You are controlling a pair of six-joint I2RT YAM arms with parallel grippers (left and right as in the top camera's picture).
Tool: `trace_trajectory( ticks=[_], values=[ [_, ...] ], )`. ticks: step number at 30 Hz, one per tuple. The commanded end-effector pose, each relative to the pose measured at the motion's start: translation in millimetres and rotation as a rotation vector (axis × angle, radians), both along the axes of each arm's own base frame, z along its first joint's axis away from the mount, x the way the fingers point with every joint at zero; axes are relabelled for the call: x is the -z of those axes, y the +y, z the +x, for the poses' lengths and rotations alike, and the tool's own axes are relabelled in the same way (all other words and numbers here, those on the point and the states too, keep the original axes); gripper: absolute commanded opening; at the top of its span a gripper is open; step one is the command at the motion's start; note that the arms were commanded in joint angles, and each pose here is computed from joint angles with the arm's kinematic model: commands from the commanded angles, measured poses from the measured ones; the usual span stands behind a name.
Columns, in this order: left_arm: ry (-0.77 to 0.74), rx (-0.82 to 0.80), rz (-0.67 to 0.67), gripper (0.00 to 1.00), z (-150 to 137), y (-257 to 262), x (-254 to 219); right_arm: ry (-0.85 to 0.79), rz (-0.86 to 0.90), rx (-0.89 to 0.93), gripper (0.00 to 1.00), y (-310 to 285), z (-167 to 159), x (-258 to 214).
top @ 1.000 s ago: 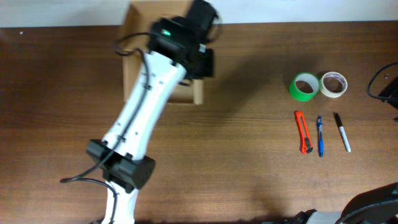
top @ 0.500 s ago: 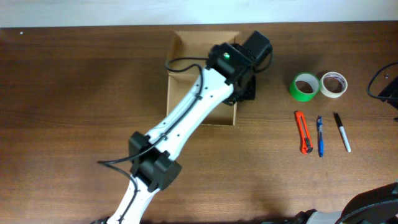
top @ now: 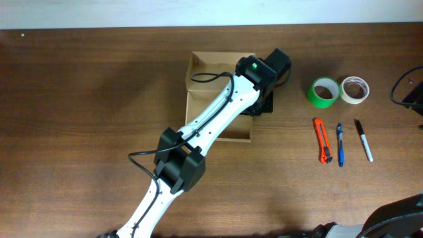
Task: Pack container
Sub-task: 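Push the cardboard box with the left gripper toward the table center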
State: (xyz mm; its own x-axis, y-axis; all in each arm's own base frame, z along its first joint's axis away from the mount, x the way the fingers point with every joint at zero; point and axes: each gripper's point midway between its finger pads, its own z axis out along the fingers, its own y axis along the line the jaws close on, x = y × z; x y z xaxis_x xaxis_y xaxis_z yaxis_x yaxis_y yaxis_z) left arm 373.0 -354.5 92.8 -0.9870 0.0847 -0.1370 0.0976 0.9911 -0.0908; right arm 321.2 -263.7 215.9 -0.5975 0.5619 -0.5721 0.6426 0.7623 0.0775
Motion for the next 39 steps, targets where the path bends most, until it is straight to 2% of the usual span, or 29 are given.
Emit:
trace_trajectory(
  ticks=[1, 11, 13, 15, 18, 23, 31, 35, 38, 39],
  values=[
    [0.003, -0.015, 0.001, 0.01, 4.6, -2.3, 10.7, -0.021, -0.001, 0.007, 0.99, -2.4, 3.4, -6.9],
    [-0.011, -0.033, -0.011, 0.04, 14.8, 1.7, 10.2, -0.022, -0.001, 0.006, 0.99, -2.4, 3.5, -7.0],
    [-0.016, -0.033, -0.011, 0.08, 16.4, 2.3, 10.0, -0.021, -0.001, 0.007, 0.99, -2.4, 3.4, -6.9],
    [-0.023, -0.015, -0.008, 0.2, 17.4, 2.2, 9.9, -0.022, -0.001, 0.006, 0.99, -2.4, 3.4, -6.9],
    [-0.024, -0.011, -0.008, 0.3, 17.5, 2.1, 9.9, -0.022, -0.001, 0.006, 0.99, -2.4, 3.5, -7.0],
    [-0.054, 0.014, -0.002, 0.31, 22.2, 2.5, 3.7, -0.022, -0.001, 0.006, 0.99, -2.4, 3.4, -6.9],
    [-0.276, 0.016, 0.047, 0.32, 48.0, 25.4, -77.2, -0.022, -0.001, 0.006, 0.99, -2.4, 3.4, -6.9],
    [-0.37, -0.002, 0.049, 0.37, 55.4, 45.5, -119.2, -0.022, -0.001, 0.006, 0.99, -2.4, 3.4, -6.9],
    [-0.456, -0.022, 0.105, 0.41, 65.5, 87.7, -156.1, -0.022, -0.001, 0.006, 0.99, -2.4, 3.5, -7.0],
    [-0.475, -0.011, 0.104, 0.45, 69.0, 97.1, -166.1, -0.022, -0.001, 0.006, 0.99, -2.4, 3.4, -6.9]
  ],
)
